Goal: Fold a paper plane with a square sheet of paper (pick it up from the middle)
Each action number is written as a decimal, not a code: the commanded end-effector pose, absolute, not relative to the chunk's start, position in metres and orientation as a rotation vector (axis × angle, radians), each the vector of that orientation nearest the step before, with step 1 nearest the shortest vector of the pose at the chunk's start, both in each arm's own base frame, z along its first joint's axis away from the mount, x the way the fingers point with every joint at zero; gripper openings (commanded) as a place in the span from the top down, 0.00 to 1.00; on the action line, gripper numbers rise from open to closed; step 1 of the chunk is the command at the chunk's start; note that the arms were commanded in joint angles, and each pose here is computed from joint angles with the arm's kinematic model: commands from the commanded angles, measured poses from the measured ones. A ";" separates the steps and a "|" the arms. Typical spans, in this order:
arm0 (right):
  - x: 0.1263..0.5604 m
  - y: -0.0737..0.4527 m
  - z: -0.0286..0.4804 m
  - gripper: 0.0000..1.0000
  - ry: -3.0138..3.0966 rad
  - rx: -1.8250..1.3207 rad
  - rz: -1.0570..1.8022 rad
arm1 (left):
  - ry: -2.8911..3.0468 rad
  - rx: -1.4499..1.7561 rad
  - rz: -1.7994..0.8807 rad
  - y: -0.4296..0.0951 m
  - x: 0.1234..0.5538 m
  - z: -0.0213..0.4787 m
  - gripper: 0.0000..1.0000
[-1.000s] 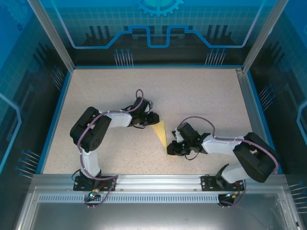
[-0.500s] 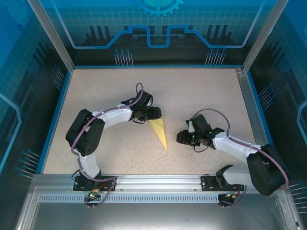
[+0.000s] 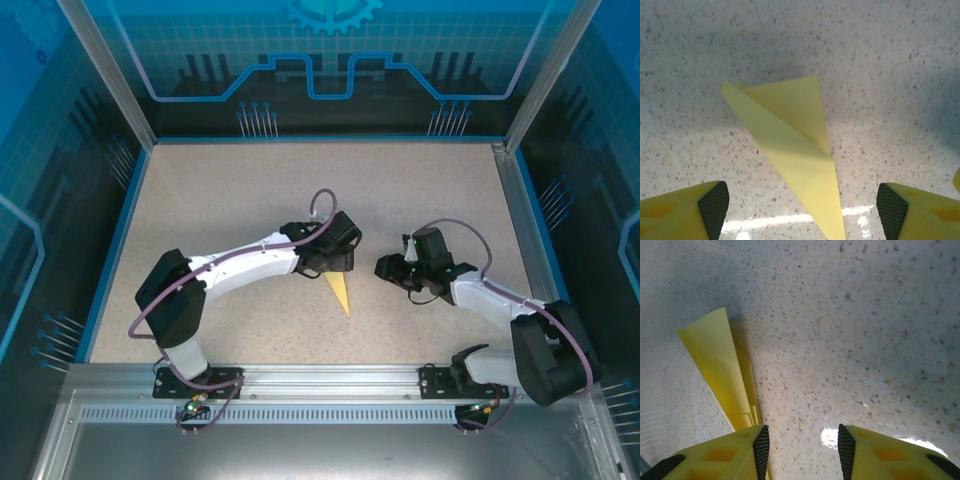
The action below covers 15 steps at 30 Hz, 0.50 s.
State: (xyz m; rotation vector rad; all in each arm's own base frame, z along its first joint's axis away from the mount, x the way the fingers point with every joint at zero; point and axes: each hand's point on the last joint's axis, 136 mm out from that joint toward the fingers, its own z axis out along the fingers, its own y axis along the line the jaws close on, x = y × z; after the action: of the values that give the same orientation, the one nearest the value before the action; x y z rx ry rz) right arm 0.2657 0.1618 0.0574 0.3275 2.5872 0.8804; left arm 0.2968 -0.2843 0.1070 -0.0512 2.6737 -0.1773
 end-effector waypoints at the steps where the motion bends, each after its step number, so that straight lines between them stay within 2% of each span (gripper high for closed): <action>1: 0.264 0.156 0.058 0.55 2.557 0.349 0.882 | 2.684 -0.089 -0.058 -0.283 0.296 0.101 0.18; 11: 0.257 0.166 0.058 0.55 2.569 0.264 0.953 | 2.744 -0.100 -0.025 -0.300 0.298 0.073 0.18; 15: 0.254 0.172 0.058 0.60 2.570 0.227 1.001 | 2.766 -0.102 -0.074 -0.310 0.299 0.064 0.20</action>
State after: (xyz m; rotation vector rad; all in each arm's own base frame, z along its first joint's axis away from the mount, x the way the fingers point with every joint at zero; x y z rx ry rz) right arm 0.2563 0.1672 0.0571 0.2716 2.5798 0.9428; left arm 0.2968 -0.3007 0.0640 -0.0807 2.7524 -0.0379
